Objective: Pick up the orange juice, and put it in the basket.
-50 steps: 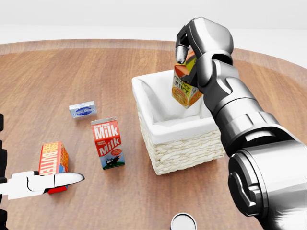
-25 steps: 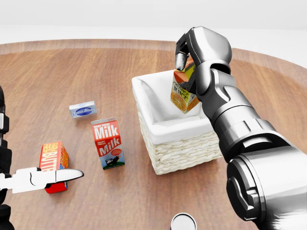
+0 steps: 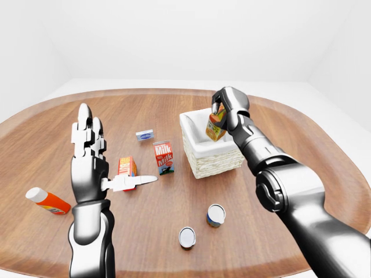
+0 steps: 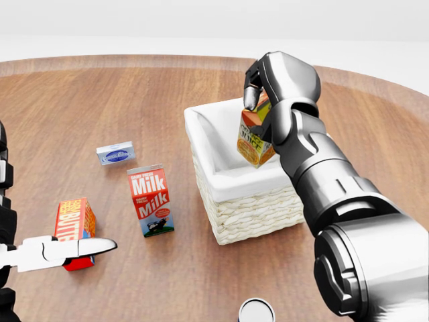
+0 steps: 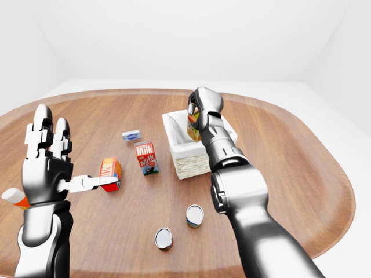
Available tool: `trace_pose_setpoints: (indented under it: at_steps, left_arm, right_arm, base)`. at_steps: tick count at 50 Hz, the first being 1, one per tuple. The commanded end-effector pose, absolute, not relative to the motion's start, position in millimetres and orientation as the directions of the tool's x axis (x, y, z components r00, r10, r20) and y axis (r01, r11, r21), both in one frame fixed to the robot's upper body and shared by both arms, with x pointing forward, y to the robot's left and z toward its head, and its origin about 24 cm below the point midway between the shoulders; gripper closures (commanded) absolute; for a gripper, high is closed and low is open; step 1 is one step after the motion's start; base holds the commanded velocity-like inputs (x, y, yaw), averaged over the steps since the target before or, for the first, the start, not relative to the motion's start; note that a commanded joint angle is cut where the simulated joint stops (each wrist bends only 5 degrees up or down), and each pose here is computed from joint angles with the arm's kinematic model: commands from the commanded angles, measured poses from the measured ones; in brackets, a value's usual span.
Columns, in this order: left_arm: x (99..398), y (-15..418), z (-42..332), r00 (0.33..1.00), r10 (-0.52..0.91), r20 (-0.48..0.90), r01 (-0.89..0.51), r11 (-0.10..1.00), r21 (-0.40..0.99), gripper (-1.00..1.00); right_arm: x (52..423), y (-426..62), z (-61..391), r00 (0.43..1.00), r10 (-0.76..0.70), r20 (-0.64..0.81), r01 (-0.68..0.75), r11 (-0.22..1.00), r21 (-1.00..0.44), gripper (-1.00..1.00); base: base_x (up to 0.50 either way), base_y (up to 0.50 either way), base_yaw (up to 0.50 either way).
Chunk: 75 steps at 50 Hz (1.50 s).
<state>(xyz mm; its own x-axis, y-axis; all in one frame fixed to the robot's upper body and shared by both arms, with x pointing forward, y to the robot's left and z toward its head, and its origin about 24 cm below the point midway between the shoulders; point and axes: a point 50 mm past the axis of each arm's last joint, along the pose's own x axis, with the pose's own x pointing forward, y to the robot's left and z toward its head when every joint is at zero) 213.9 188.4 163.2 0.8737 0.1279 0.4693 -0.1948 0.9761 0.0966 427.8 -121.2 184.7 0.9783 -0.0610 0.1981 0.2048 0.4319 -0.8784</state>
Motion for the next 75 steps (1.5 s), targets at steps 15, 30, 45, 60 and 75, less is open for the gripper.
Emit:
trace_pose_setpoints:
  at_steps: [15, 30, 45, 60, 75]
  left_arm:
    - [212, 188, 166, 0.867, 0.127, 0.482, -0.196, 0.976, 0.096, -1.00]
    - [212, 187, 167, 0.865, 0.126, 0.486, -0.196, 0.976, 0.094, -1.00]
    - [212, 187, 167, 0.865, 0.126, 0.486, -0.196, 0.976, 0.095, -1.00]
    - [212, 187, 167, 0.865, 0.126, 0.486, -0.196, 0.976, 0.095, -1.00]
    - [212, 187, 167, 0.865, 0.126, 0.486, -0.196, 0.976, 0.095, -1.00]
  right_arm:
    - [426, -122, 179, 0.967, -0.071, 0.245, 0.252, 0.417, -0.873, 1.00]
    - [422, -118, 167, 0.961, -0.060, 0.271, 0.270, 0.425, -0.864, 1.00]
    - [418, -115, 153, 0.967, -0.055, 0.250, 0.249, 0.436, -0.865, 1.00]
    - [416, -114, 142, 0.974, -0.047, 0.222, 0.221, 0.416, -0.882, 1.00]
    - [416, -115, 145, 0.970, -0.056, 0.237, 0.239, 0.405, -0.882, -1.00]
  base:
    - [0.00, 0.00, 0.00]
    - [0.00, 0.00, 0.00]
    - [0.00, 0.00, 0.00]
    - [0.00, 0.00, 0.00]
    - [0.00, 0.00, 0.00]
